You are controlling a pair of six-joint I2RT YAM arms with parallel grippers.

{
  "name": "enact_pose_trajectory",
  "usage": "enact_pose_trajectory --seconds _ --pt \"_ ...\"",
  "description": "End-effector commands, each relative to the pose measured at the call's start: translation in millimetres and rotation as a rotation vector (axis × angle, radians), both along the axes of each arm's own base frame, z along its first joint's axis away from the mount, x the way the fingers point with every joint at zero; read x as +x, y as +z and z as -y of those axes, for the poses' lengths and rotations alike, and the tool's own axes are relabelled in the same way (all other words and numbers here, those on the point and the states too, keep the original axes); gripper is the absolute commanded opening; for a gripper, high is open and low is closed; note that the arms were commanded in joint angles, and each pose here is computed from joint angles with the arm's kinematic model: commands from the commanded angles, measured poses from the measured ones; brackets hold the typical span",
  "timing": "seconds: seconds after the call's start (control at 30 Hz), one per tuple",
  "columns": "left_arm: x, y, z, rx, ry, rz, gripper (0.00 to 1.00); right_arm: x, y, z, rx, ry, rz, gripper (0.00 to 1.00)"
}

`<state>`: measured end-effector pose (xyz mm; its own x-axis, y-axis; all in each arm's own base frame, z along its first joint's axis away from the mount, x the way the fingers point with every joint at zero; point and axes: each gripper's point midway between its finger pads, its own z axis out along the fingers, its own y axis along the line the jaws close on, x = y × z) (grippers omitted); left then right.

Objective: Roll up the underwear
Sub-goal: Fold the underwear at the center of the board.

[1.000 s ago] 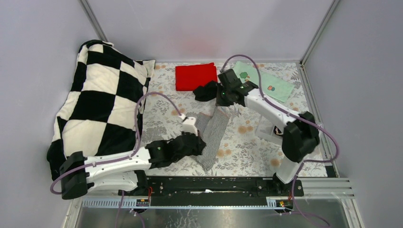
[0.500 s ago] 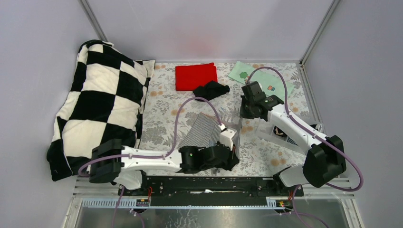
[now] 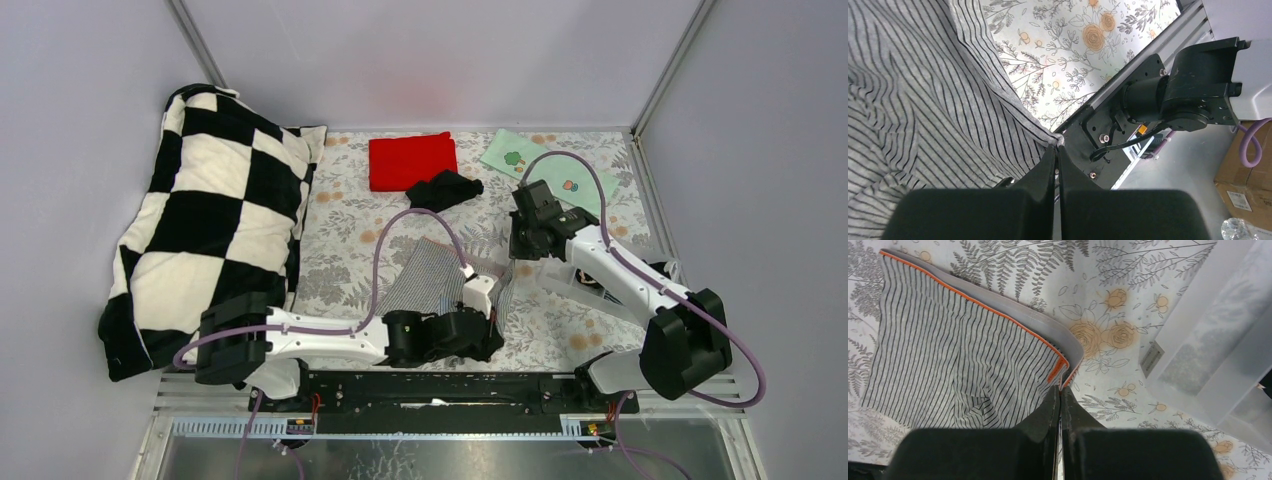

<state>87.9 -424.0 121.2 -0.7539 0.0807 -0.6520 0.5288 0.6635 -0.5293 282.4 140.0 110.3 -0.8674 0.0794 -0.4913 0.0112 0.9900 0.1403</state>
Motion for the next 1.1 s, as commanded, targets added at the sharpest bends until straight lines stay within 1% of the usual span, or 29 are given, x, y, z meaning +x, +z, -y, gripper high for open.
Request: enact_pose_trajectory --seconds 0.0,0.2,0.33,0.47,0.8,1.07 --pt "13.6 21.4 -9.6 -0.073 0.089 0.037 0.00 10.4 15.8 -21.5 0.093 0.062 0.023 0.00" --pt "34.0 26.0 -48.1 -0.099 0.205 0.043 0.00 22.1 24.7 -57.3 0.227 0.123 -0.007 0.00" --pt "46.2 17.3 -81.1 -0.086 0.277 0.041 0.00 31.3 30.7 -79.6 0.283 0.148 -0.009 0.00" --pt "48.7 4.3 -112.8 -0.056 0.328 0.031 0.00 37.3 25.9 -101.2 0.290 0.179 -0.027 0.00" --pt "54.4 -23.2 -175.9 0.002 0.483 0.029 0.00 58.9 -9.5 -136.7 0.292 0.199 -0.094 0.00" --pt "67.7 -42.5 -218.9 0.123 0.622 0.062 0.00 77.9 -20.3 -159.0 0.301 0.219 -0.110 0.00"
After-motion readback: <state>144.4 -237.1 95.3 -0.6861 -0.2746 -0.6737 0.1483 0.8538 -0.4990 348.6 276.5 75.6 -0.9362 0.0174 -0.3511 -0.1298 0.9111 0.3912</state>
